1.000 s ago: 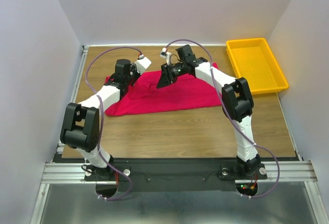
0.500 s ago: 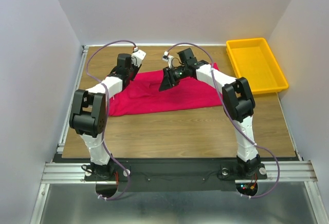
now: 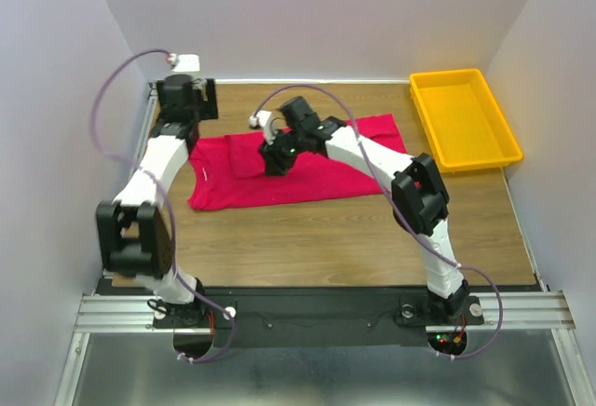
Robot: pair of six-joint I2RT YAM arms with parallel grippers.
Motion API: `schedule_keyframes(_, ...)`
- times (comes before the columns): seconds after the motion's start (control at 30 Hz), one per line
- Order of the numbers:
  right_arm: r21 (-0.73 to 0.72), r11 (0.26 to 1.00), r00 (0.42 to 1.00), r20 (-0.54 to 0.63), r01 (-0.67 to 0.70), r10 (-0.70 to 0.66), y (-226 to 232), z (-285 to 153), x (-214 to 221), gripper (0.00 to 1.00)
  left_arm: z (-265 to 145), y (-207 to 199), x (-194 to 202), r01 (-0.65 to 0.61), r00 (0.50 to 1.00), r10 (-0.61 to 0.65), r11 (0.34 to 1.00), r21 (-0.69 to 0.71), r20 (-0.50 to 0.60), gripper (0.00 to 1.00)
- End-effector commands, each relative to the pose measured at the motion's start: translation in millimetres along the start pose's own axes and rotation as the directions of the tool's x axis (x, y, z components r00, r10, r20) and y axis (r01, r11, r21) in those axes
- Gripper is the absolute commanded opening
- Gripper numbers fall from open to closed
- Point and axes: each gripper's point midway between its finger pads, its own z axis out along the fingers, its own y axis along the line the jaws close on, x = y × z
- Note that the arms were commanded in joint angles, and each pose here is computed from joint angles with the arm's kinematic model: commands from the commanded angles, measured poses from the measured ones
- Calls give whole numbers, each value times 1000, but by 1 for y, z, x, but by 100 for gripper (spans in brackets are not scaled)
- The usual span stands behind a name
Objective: Fold and stack the t-shirts
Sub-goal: Fold the tshirt
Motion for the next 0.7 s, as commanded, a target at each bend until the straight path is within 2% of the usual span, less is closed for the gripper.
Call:
schedule_keyframes(0.0, 124, 965, 972, -46, 233, -229, 22, 22, -29, 50, -90, 29, -43, 274, 942, -289, 955, 111, 170, 97)
schedule_keyframes(0.07, 164, 959, 972, -52, 233, -227, 21, 33, -35, 50, -108, 41, -30, 299, 931, -316, 947, 117, 182, 98)
schedule_keyframes(0.1, 201, 952, 972, -86, 233, -219, 14, 48, -26, 50, -130, 47, -35, 303, 917, -325, 945, 126, 229, 98)
schedule_keyframes(0.13, 225, 946, 972, -65, 233, -224, 13, 49, -39, 50, -132, 46, -14, 310, 923, -328, 944, 116, 203, 98)
schedule_keyframes(0.23, 267, 935, 972, -86, 233, -218, 4, 70, -35, 51, -155, 51, -8, 307, 916, -326, 945, 115, 235, 97)
schedule_keyframes(0.43, 332, 913, 971, -80, 239, -225, 5, 94, -42, 51, -178, 56, 6, 320, 901, -336, 942, 103, 274, 97)
schedule_keyframes(0.67, 369, 906, 978, -56, 206, -199, -1, 110, -39, 52, -179, 52, 28, 325, 902, -343, 939, 112, 261, 97)
